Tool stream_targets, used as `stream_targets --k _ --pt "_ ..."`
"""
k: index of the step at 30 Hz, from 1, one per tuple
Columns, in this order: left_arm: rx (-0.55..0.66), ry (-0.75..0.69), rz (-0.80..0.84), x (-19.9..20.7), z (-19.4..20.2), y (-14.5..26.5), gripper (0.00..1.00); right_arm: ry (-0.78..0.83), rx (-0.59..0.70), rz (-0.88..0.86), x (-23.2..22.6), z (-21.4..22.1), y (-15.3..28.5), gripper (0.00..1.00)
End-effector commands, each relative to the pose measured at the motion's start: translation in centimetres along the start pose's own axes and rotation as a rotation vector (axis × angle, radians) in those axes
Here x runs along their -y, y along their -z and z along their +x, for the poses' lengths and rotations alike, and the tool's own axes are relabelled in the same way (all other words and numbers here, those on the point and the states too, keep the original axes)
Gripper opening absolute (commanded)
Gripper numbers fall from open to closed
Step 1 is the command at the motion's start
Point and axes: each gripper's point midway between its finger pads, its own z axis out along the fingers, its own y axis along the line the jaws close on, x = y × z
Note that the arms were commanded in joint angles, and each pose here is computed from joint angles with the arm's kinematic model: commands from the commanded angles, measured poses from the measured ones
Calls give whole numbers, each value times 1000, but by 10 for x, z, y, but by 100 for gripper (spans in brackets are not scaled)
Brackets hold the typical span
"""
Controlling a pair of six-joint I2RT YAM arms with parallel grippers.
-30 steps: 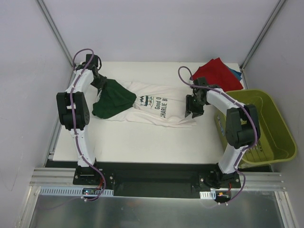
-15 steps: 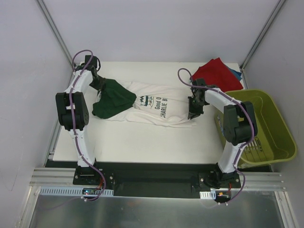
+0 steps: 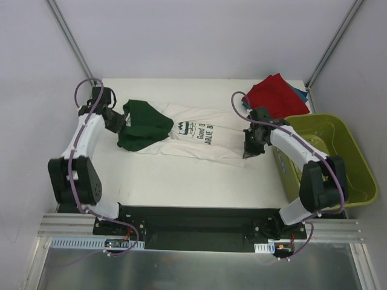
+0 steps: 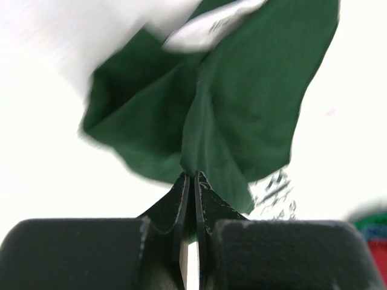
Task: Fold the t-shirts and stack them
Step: Fold the other side of the tshirt into a rectangle
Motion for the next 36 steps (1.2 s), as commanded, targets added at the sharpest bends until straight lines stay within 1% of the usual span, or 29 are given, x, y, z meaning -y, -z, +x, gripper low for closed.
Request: stream_targets --k 1,2,3,4,5,6,7,8,10,14,16,17,23,26,28,30,32,33,34,35,36 --pt "48 51 73 -45 23 60 0 16 -26 22 2 47 20 1" --pt "35 56 39 -71 39 55 0 13 -23 27 3 53 22 1" --pt "42 68 48 -81 45 60 0 16 -3 21 4 58 27 1" --pt "85 94 120 -85 46 81 0 17 -27 29 8 72 24 1" --pt "84 99 102 -104 57 77 0 14 -4 21 9 76 28 2" --pt "102 114 122 -111 59 82 0 14 -3 22 11 81 28 2" --pt "136 117 176 -116 61 98 0 14 -19 31 16 92 26 2" --pt "137 112 170 -128 68 99 0 16 8 30 18 92 30 2" --pt "164 126 146 -151 74 111 0 20 -2 36 23 103 29 2" --pt "225 153 87 -185 77 129 0 28 6 20 27 117 30 3" --pt "269 175 81 -196 74 137 0 30 -6 18 29 124 29 4" --pt "269 175 76 -200 76 140 0 31 -11 20 31 131 28 4" --pt "290 191 111 -202 76 151 0 37 23 7 33 137 38 5" --pt "309 203 109 -197 69 154 0 36 60 9 32 128 46 6" --pt "308 198 122 -182 61 155 0 40 85 16 30 119 51 6" --pt "286 184 127 -168 57 150 0 43 78 35 31 113 51 6" --pt "292 182 173 -146 47 151 0 36 97 84 35 97 54 6" --pt "278 178 153 -140 44 145 0 27 106 99 36 90 56 6" --pt "295 183 192 -125 35 148 0 24 114 114 36 80 58 6" --pt "278 173 168 -118 32 139 0 15 120 117 35 73 59 6" --pt "278 172 178 -109 28 137 0 7 125 122 37 66 60 6"
